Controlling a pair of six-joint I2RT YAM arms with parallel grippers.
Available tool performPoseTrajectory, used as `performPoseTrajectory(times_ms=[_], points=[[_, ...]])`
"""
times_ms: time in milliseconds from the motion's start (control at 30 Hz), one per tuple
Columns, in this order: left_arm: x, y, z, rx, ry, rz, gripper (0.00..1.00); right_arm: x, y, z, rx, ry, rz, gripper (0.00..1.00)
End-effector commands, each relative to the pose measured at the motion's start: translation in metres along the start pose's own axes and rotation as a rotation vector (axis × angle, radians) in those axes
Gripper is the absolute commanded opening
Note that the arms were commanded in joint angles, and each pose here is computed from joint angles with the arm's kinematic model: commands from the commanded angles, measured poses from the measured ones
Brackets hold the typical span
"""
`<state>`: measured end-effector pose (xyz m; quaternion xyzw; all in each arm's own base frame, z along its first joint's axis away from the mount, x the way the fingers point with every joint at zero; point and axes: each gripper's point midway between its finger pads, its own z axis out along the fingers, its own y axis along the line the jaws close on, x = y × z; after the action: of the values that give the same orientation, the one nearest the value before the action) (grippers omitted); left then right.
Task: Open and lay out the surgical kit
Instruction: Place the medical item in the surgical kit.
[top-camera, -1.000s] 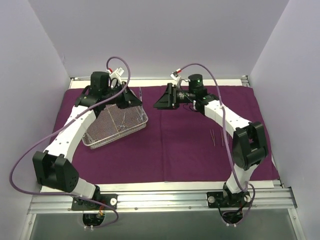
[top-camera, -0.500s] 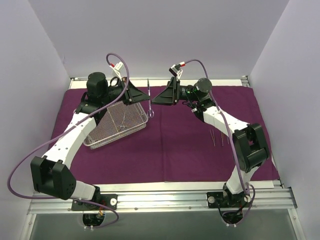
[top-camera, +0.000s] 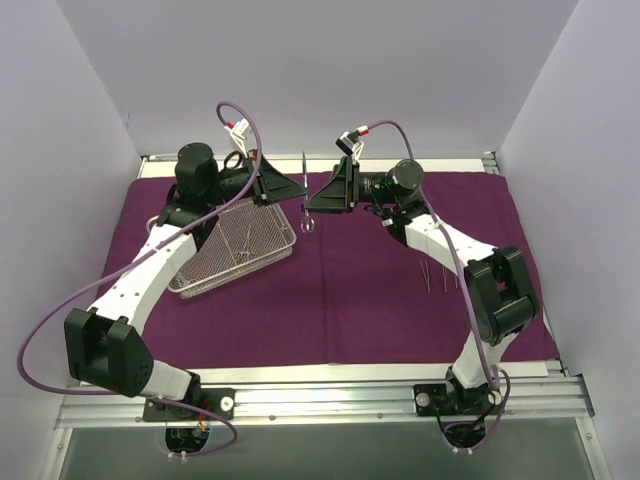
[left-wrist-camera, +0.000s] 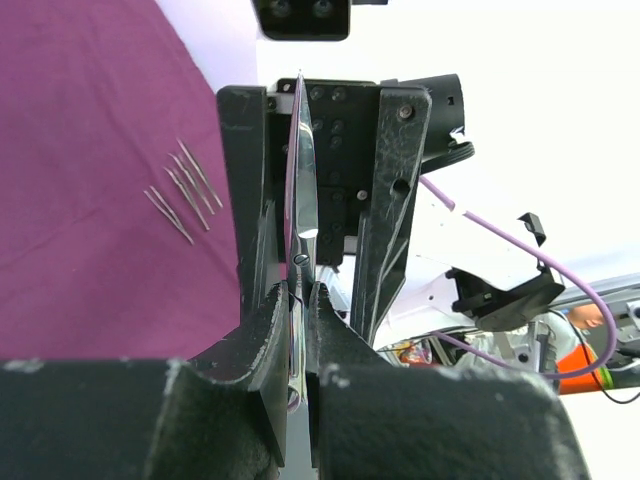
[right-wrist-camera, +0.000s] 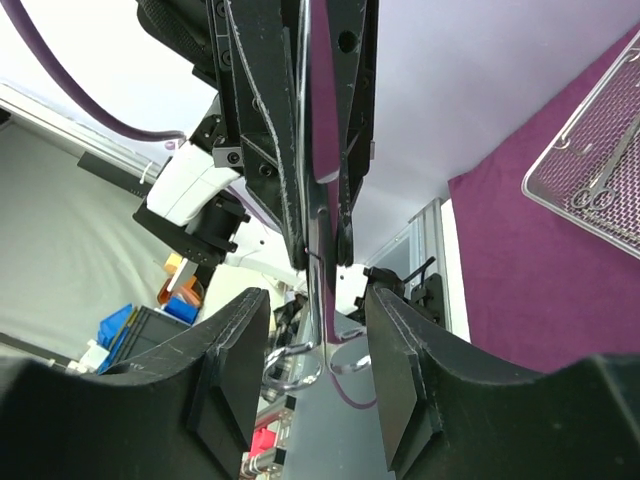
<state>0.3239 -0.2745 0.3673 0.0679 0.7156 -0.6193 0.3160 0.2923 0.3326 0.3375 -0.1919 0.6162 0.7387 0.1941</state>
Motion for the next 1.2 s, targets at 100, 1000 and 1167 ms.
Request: performPoseTrajectory(times_ms=[100,1000,1167], points=[[-0.004,-0.024,0.007,0.101,0.0,0.051,0.02,0.003,0.036,0.004,-0.076,0.036,-0.132,0.4],[-0.008,0.179,-0.122,-1.014,0.016,-0.003,0.91,0.086,-0.172,-0.202,1.48,0.197,0.194,0.0],[0.001,0.201,-0.127,-1.076,0.05,-0.022,0.91,0.124,-0.184,-0.256,1.774,0.314,0.243,0.0]])
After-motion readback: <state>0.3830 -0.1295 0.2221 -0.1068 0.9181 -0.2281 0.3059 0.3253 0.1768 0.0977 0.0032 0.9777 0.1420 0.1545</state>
